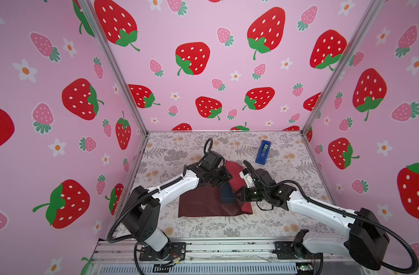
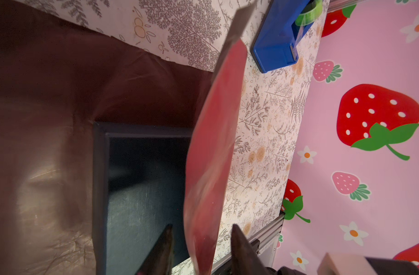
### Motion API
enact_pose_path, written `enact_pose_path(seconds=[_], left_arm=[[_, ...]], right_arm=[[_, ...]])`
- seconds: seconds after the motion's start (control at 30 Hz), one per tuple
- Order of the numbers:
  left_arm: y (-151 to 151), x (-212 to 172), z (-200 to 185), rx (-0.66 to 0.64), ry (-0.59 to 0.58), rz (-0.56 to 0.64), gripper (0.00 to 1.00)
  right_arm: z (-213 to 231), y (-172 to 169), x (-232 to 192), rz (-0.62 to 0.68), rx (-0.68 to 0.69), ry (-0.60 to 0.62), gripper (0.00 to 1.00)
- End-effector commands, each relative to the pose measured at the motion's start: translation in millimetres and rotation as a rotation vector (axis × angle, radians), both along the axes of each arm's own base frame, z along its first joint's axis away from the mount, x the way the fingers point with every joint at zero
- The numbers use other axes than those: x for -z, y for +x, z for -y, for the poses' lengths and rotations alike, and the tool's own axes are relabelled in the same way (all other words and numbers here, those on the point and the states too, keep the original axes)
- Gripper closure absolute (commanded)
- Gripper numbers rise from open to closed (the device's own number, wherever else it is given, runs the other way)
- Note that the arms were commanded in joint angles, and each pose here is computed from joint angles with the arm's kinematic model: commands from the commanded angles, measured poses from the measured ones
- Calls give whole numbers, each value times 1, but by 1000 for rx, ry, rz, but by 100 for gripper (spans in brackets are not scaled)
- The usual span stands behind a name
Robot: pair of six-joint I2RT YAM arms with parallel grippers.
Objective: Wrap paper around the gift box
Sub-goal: 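Fold the lifted paper flap over the box top toward the left gripper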
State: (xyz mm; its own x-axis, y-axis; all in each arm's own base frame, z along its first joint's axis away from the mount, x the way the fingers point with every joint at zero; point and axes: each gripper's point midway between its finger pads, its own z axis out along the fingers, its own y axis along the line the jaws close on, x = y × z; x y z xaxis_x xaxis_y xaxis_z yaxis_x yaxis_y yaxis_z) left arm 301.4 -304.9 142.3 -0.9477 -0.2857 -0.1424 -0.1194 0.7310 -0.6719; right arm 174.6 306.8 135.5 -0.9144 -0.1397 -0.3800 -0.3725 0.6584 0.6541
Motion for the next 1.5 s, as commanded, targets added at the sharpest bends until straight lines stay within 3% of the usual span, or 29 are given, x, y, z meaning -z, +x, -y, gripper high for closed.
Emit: enact_pose_path(seconds=[0.0, 0.47, 0.73, 0.87, 1.1, 1.47], left_arm=[[1, 2, 0, -3, 3, -3, 67], [-3, 5, -5, 0, 15, 0, 98], [-3, 9, -15, 10, 42, 5, 100], [0, 11, -21, 16, 62, 10, 100], [5, 23, -25, 31, 84, -5, 100], [8, 40, -40, 34, 181, -15, 100]], right_arm=[[-9, -2, -9, 7, -26, 36, 100], [-15, -4, -11, 3, -52, 51, 98], [-4, 8, -32, 83, -26, 1, 62], [14, 23, -35, 102, 38, -40, 53], [37, 39, -15, 52, 101, -76, 53], [10, 50, 5, 8, -17, -53, 58]])
